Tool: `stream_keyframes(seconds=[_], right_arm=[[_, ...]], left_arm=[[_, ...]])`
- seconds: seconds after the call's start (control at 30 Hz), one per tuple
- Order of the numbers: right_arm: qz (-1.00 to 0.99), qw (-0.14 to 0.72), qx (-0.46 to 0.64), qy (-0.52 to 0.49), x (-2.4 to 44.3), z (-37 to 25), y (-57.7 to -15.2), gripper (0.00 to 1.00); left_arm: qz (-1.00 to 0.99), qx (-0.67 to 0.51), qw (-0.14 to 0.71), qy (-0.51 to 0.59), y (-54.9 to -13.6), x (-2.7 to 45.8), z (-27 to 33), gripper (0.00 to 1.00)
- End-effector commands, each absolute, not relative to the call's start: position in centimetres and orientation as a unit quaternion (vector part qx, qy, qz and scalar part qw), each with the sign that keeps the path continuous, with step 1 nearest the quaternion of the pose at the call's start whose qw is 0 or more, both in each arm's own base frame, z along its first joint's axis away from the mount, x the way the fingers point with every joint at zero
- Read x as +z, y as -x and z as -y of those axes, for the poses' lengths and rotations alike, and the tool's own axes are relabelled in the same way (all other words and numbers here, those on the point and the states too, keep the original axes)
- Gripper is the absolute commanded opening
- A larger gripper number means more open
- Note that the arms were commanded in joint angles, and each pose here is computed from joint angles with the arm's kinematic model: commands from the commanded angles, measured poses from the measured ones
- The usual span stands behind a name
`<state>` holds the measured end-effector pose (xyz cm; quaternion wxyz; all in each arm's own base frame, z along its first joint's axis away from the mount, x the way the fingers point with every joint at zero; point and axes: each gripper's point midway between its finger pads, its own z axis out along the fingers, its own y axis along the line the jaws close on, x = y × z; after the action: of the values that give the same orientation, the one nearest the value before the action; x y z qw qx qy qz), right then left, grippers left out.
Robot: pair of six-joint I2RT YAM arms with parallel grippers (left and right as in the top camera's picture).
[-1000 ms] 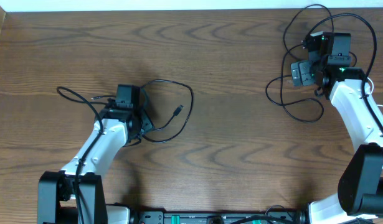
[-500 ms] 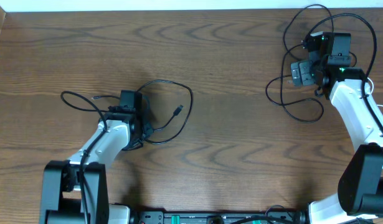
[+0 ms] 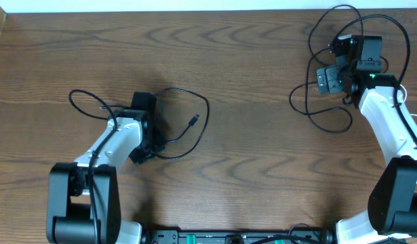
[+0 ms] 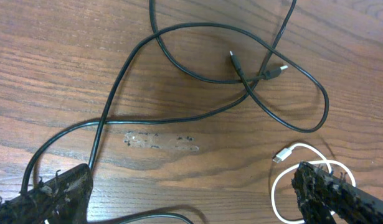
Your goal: Untangle cables
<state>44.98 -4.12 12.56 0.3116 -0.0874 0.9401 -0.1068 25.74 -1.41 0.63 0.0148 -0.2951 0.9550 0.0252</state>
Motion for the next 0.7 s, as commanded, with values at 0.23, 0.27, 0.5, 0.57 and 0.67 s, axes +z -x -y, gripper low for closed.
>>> stream_keyframes(seconds=[0.23,0.27,0.5,0.57,0.67], right_arm=[[-0.940,0.316,-0.101,0.085,12.8,3.9,-45.1,0.99],[-0.940,0.316,-0.101,0.085,12.8,3.9,-45.1,0.99],[-0.940,0.316,-0.101,0.085,12.8,3.9,-45.1,0.99],[-0.940,0.316,-0.101,0.085,12.8,3.9,-45.1,0.99],[-0.940,0.316,-0.101,0.085,12.8,3.9,-45.1,0.99]], left_arm=[[-0.948,0.002,0.090,0.306,-29.3,2.7,1.4,0.55],[-0.948,0.003,0.088,0.307,-29.2,2.3,1.4,0.55],[-0.944,0.040,0.049,0.323,-28.0,-0.6,0.6,0.56],[-0.945,0.047,0.037,0.322,-27.7,-1.4,0.5,0.56],[-0.945,0.058,0.011,0.321,-27.0,-2.8,0.4,0.56]])
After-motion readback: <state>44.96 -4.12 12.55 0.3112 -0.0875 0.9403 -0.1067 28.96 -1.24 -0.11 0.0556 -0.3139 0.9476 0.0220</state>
